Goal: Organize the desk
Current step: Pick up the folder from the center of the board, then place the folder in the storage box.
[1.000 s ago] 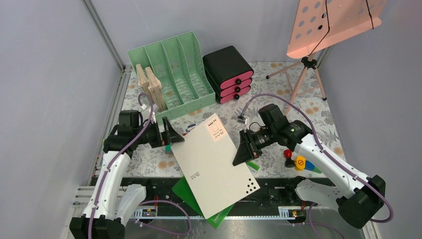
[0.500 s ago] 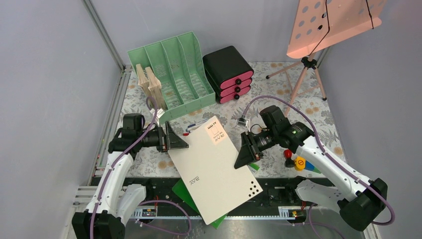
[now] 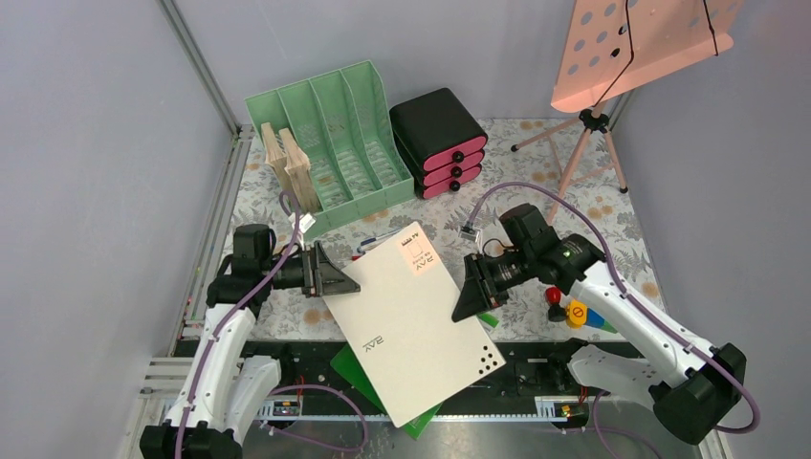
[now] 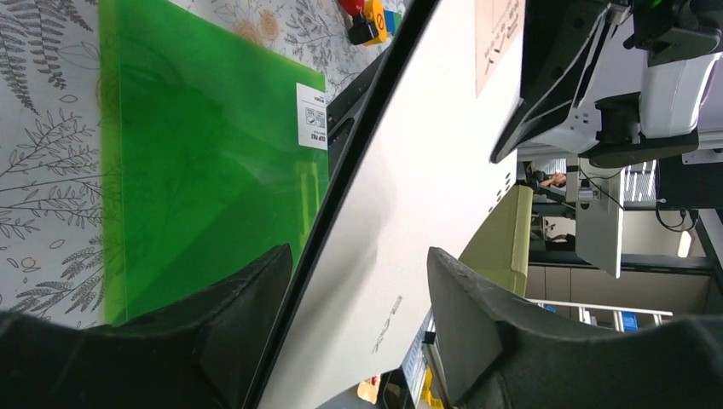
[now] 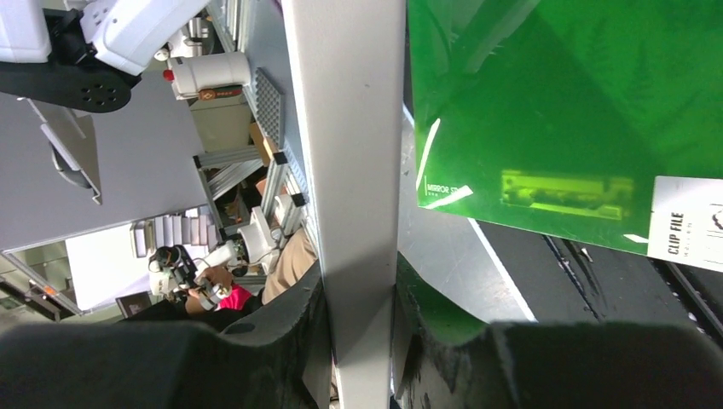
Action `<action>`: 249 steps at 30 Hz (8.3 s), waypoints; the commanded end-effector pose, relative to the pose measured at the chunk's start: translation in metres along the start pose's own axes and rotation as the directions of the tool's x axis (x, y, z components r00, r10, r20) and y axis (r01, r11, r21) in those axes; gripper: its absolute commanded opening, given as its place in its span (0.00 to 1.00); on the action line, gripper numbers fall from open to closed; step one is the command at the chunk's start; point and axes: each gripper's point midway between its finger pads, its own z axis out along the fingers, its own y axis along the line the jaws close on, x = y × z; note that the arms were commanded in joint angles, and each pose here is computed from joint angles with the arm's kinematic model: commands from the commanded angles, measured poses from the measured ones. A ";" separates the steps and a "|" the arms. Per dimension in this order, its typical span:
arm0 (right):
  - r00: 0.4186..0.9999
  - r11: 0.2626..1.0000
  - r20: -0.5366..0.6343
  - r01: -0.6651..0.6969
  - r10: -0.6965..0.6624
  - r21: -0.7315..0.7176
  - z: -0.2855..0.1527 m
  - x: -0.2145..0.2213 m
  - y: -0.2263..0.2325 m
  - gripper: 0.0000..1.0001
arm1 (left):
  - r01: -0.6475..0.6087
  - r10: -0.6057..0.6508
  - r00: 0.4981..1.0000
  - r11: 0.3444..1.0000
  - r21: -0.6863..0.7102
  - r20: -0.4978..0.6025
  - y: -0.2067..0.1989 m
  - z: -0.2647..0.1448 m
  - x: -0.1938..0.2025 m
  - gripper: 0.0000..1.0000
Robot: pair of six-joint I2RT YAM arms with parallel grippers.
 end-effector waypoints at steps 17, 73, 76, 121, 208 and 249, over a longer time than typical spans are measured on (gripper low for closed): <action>0.994 0.899 0.067 -0.110 0.090 0.425 -0.036 -0.004 -0.069 0.00 | -0.088 0.089 0.996 0.993 0.072 -0.003 -0.021 -0.004 0.002 0.45; 0.969 0.691 0.231 -0.104 -0.093 0.715 -0.098 -0.020 -0.095 1.00 | -0.279 0.269 0.952 0.959 0.051 0.147 -0.102 -0.004 -0.055 0.00; 0.964 0.666 0.250 -0.132 -0.085 0.735 -0.101 -0.019 -0.101 1.00 | -0.296 0.290 0.939 0.955 0.008 0.184 -0.109 -0.009 -0.064 0.00; 0.889 0.726 0.455 -0.348 0.054 0.593 -0.057 0.007 -0.146 0.99 | -0.066 0.652 0.495 0.687 -0.723 0.574 -0.138 -0.149 -0.208 0.00; 0.910 0.744 0.411 -0.313 0.056 0.591 -0.050 0.007 -0.146 0.99 | 0.128 0.856 0.104 0.494 -0.860 0.507 -0.117 -0.151 -0.370 0.00; 0.923 0.725 0.371 -0.325 0.103 0.606 -0.043 0.010 -0.155 0.99 | 0.096 0.949 -0.016 0.314 -0.944 0.314 -0.050 -0.080 -0.400 0.00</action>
